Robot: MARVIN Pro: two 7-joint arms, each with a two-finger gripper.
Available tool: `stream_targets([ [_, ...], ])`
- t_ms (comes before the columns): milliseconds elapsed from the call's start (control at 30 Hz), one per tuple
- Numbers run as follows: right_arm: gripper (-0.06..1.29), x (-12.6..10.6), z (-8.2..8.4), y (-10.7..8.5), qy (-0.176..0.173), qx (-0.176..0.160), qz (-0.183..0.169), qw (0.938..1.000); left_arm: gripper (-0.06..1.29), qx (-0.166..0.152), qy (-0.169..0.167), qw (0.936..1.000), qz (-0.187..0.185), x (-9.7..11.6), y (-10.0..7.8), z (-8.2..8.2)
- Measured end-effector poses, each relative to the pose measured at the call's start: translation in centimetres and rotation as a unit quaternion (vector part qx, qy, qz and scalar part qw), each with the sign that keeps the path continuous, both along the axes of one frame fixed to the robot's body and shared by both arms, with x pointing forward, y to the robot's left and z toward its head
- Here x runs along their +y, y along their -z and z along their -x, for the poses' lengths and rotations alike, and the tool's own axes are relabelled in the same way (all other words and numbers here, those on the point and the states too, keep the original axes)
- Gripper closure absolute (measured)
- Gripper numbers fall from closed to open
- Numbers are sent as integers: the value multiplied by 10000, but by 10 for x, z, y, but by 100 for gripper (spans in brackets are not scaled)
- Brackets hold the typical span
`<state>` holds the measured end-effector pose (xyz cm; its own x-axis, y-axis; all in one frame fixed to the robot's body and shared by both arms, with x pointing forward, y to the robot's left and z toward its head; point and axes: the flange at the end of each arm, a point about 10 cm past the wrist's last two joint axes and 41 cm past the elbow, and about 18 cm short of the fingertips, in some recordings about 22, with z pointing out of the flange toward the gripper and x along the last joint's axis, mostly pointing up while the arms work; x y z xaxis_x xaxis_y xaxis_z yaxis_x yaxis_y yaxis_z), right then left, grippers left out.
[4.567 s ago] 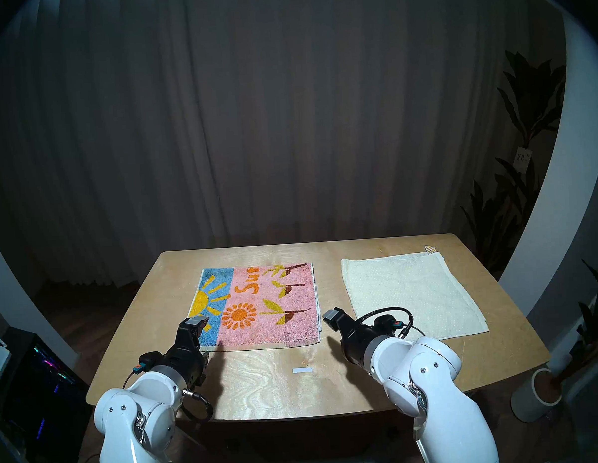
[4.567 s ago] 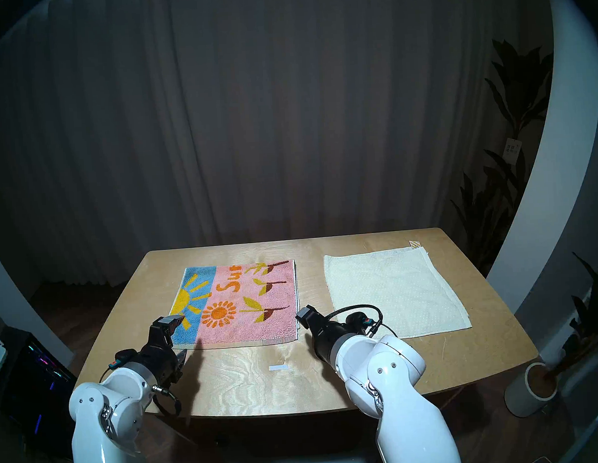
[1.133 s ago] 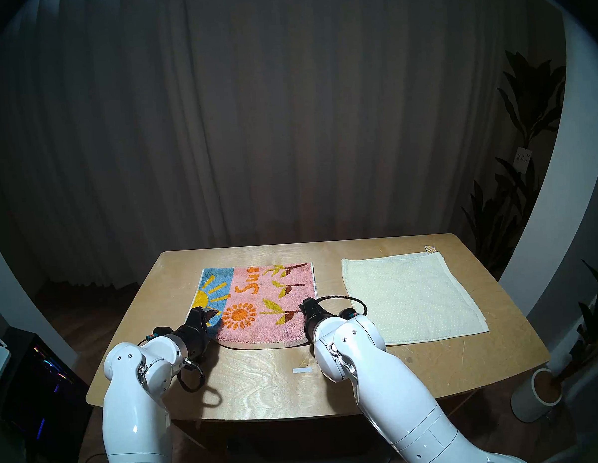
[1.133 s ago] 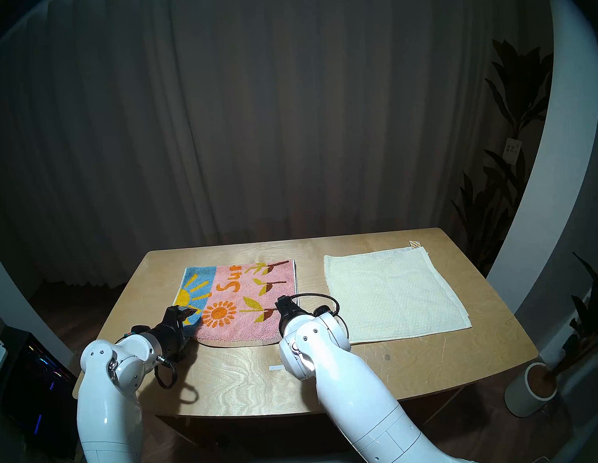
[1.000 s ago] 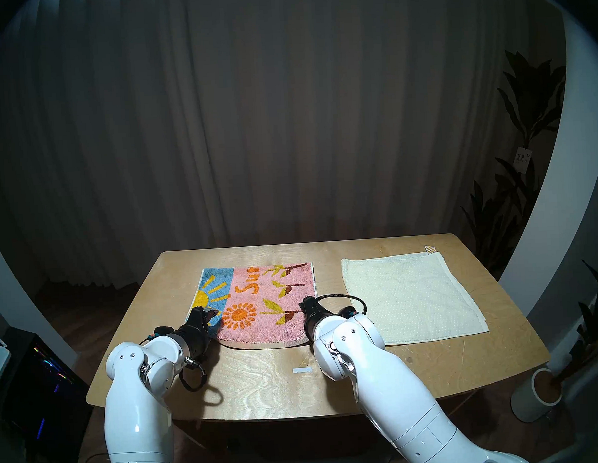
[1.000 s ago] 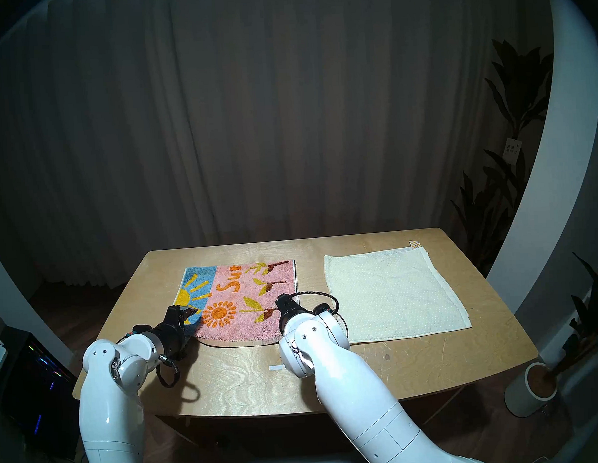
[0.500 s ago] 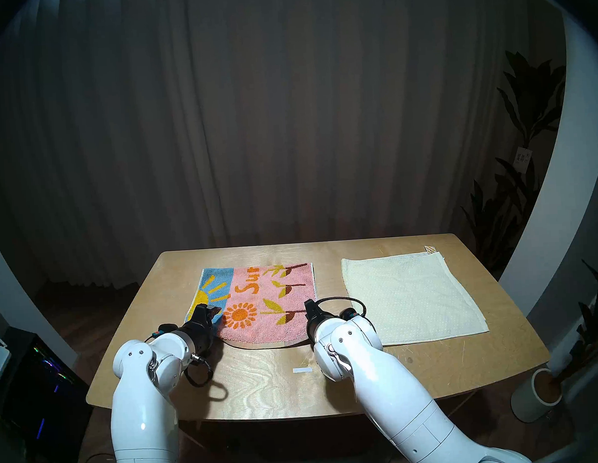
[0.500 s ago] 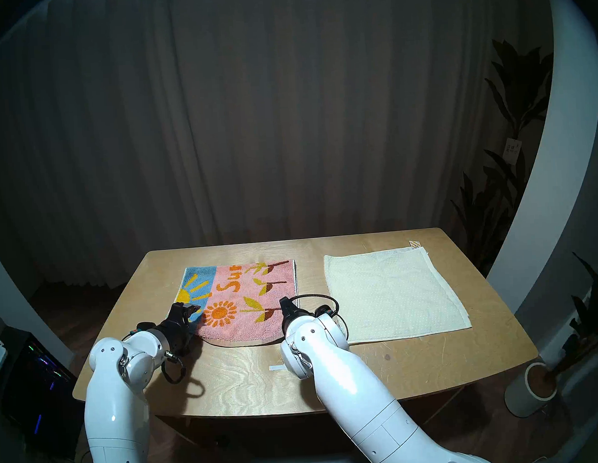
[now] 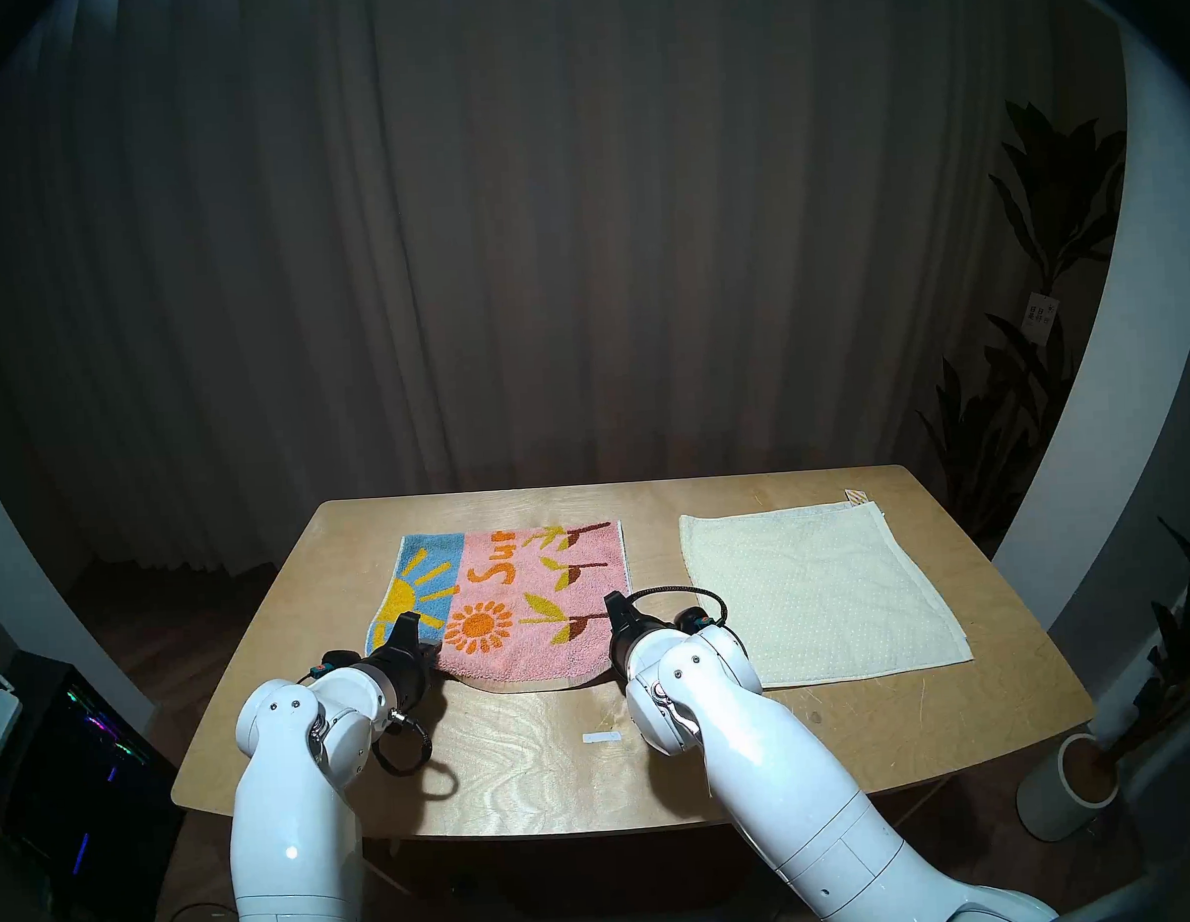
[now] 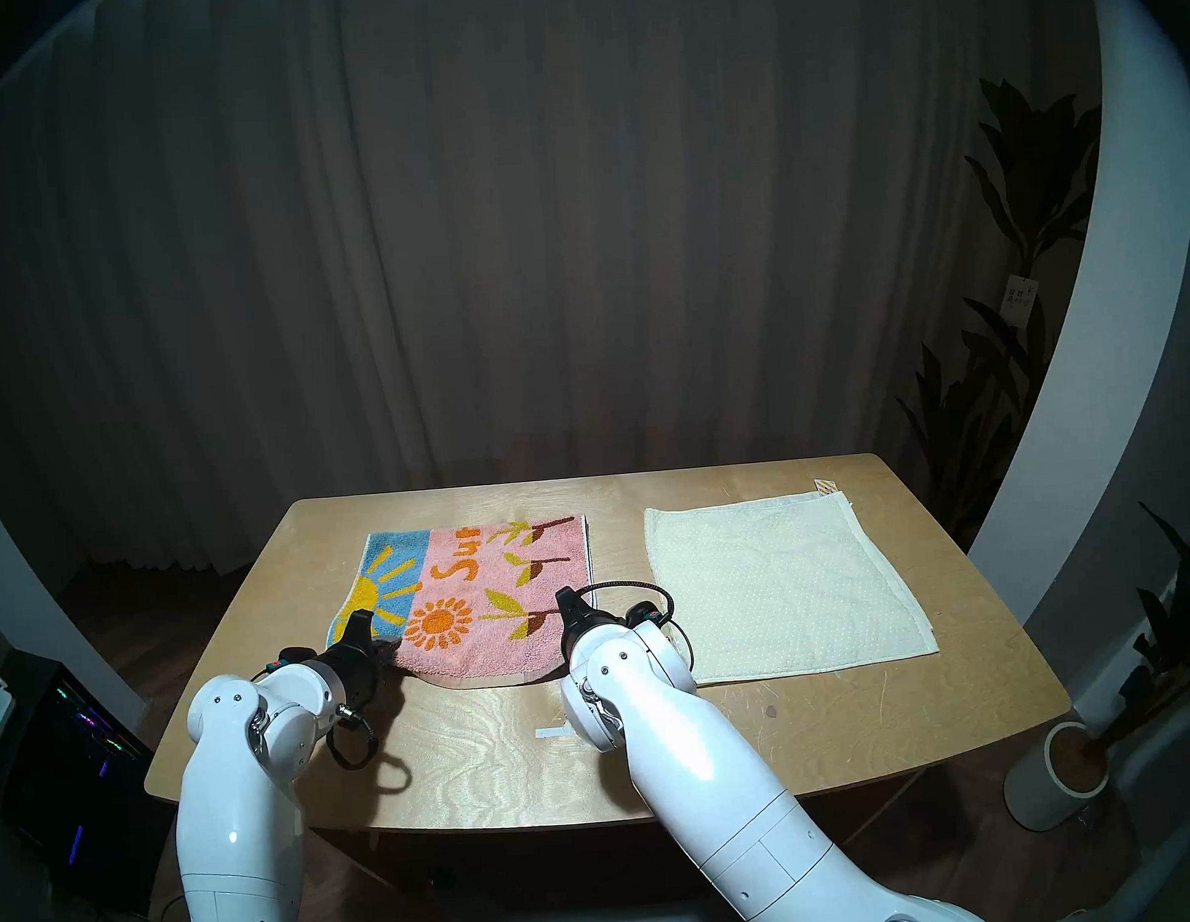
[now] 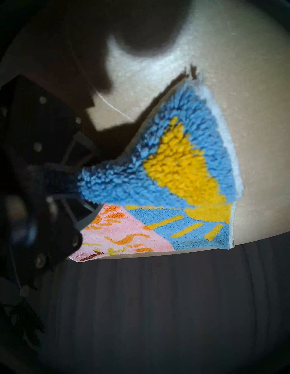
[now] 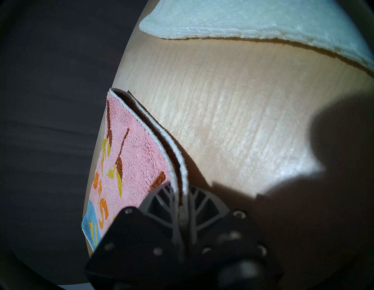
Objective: Fold each towel twice and stack them on table
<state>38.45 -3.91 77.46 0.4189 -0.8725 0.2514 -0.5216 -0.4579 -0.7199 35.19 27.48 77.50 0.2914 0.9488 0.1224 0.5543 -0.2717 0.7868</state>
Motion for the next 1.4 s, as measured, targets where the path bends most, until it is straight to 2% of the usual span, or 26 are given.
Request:
stream_targets([
  [100,113,-1,0,0,-9,5,-15,10000,124,29,12,10000,-13,-1,0,1],
  [367,117,-8,1,-6,-77,106,-61,9999,124,231,-8,9997,-35,-4,-6,8],
  [567,117,-17,11,-15,-170,391,13,9991,124,526,17,9985,-116,-7,-15,11],
  [900,117,-28,22,-32,-430,834,221,9953,125,991,213,9936,-501,-17,-33,11],
  [1100,117,-32,17,-43,-456,883,185,9949,125,1029,301,9919,-686,-19,-46,6],
  [1400,117,-34,-2,-66,-502,746,53,9959,125,876,356,9916,-883,-17,-70,-14],
])
